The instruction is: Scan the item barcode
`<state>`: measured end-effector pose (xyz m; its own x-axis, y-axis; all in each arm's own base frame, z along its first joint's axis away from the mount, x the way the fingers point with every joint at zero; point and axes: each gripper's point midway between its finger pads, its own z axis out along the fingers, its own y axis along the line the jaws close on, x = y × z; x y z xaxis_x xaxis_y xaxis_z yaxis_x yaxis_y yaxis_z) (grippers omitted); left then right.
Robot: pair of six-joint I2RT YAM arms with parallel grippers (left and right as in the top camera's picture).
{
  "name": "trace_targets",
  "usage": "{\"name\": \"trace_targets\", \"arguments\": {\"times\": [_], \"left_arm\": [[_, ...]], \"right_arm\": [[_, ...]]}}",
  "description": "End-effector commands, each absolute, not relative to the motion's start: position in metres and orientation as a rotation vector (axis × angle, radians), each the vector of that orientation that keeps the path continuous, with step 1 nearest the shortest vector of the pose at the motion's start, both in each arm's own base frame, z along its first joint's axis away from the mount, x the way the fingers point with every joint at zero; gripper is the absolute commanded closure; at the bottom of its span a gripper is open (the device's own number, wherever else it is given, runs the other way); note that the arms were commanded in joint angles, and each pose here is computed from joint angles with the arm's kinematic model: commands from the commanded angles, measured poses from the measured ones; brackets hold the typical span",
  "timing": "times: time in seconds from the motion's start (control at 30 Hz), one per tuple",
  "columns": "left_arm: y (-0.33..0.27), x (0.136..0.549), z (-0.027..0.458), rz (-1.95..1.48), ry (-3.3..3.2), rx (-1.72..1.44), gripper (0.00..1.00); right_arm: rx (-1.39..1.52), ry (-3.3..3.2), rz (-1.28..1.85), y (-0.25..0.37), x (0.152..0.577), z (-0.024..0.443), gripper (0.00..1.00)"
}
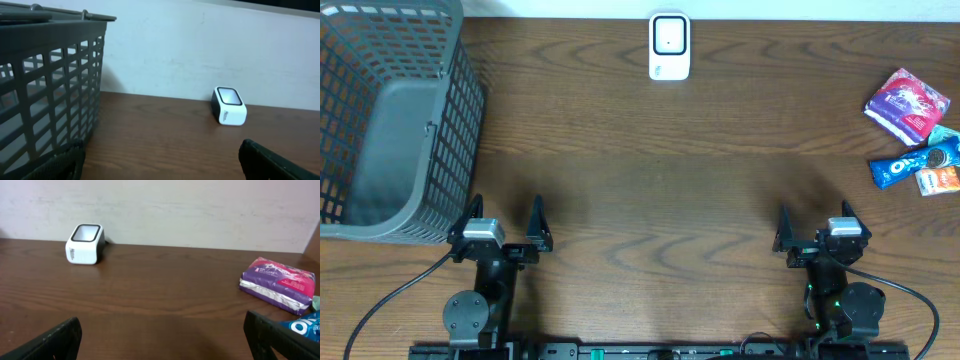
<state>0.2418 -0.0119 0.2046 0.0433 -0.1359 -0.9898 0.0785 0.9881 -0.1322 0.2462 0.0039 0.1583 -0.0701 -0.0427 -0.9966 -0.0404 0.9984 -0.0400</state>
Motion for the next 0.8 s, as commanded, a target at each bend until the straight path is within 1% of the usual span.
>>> {"name": "trace_targets", "arguments": {"times": [0.0, 0.13, 0.33, 0.53, 0.67, 0.77], "left_arm": [[-0.010, 0.243, 0.198, -0.147, 1.518, -0.035, 0.02], [-0.008, 0.246, 0.187, -0.139, 1.519, -0.042, 0.02], [-0.006, 0.246, 0.186, -0.133, 1.525, -0.049, 0.02], [0.012, 0.246, 0.155, -0.130, 1.635, -0.229, 0.02], [0.011, 0.244, 0.137, -0.124, 1.709, -0.237, 0.02], [0.013, 0.243, 0.137, -0.118, 1.709, -0.242, 0.02]], "right_arm": [[-0.082, 1.639, -0.003, 0.006, 0.246, 0.158, 0.01], [-0.082, 1.639, -0.003, 0.006, 0.246, 0.158, 0.01], [-0.082, 1.639, -0.003, 0.006, 0.246, 0.158, 0.01], [-0.082, 1.639, -0.003, 0.006, 0.246, 0.158, 0.01], [-0.082, 1.639, -0.003, 0.006, 0.246, 0.158, 0.01], [-0.082, 1.639, -0.003, 0.006, 0.246, 0.158, 0.01]]}}
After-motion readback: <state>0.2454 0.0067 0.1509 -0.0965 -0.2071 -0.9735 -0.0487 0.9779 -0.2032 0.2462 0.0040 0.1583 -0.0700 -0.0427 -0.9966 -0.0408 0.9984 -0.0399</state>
